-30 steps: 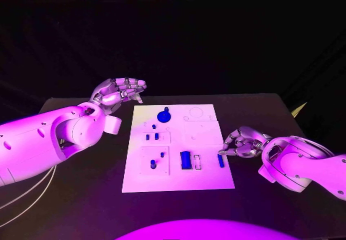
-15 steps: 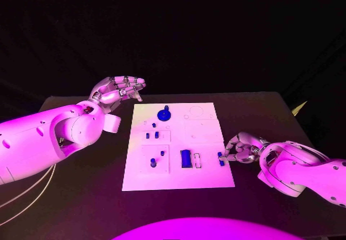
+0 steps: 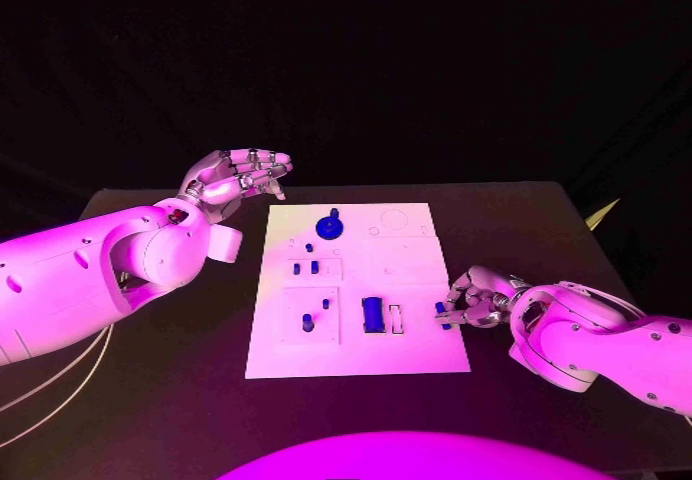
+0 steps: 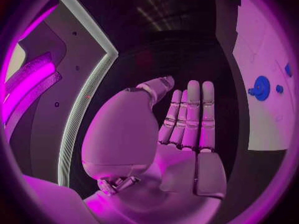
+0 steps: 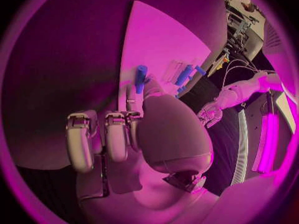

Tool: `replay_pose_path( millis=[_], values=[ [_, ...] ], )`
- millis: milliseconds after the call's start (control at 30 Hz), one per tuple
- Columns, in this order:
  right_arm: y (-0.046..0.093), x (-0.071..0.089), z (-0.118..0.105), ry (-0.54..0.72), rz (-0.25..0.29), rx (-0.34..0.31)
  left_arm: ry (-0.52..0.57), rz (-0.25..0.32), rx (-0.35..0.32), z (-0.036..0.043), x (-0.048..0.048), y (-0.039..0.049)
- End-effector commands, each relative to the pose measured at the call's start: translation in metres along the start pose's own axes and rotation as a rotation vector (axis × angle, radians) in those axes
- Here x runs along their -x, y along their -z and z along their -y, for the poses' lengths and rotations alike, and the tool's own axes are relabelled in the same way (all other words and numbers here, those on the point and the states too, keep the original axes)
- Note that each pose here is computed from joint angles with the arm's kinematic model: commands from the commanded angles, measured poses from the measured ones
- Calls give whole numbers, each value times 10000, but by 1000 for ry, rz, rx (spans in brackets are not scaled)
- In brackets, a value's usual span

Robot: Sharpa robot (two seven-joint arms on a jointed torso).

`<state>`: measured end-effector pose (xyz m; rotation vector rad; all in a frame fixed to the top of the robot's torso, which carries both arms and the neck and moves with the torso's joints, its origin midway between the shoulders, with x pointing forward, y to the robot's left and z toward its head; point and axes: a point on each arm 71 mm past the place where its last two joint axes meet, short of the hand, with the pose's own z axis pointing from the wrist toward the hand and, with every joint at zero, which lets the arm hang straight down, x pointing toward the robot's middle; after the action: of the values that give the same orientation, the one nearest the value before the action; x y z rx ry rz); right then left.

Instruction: Assemble the parts on the task board

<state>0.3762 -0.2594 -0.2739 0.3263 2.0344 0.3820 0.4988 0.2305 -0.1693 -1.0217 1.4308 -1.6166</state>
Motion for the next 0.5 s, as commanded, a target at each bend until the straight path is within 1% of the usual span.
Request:
replay_pose_path(
  millis=[33,200,500],
  values=[
    [0,-73,-7,76,-41,-3,9,-16,-13,12,-16,-2],
    [-16,-117,-23,144,-53,-1,10,-17,-11,11,-14,-1],
    [-38,-144,-51,206,-42,-5,10,-18,-8,9,-9,3]
  ],
)
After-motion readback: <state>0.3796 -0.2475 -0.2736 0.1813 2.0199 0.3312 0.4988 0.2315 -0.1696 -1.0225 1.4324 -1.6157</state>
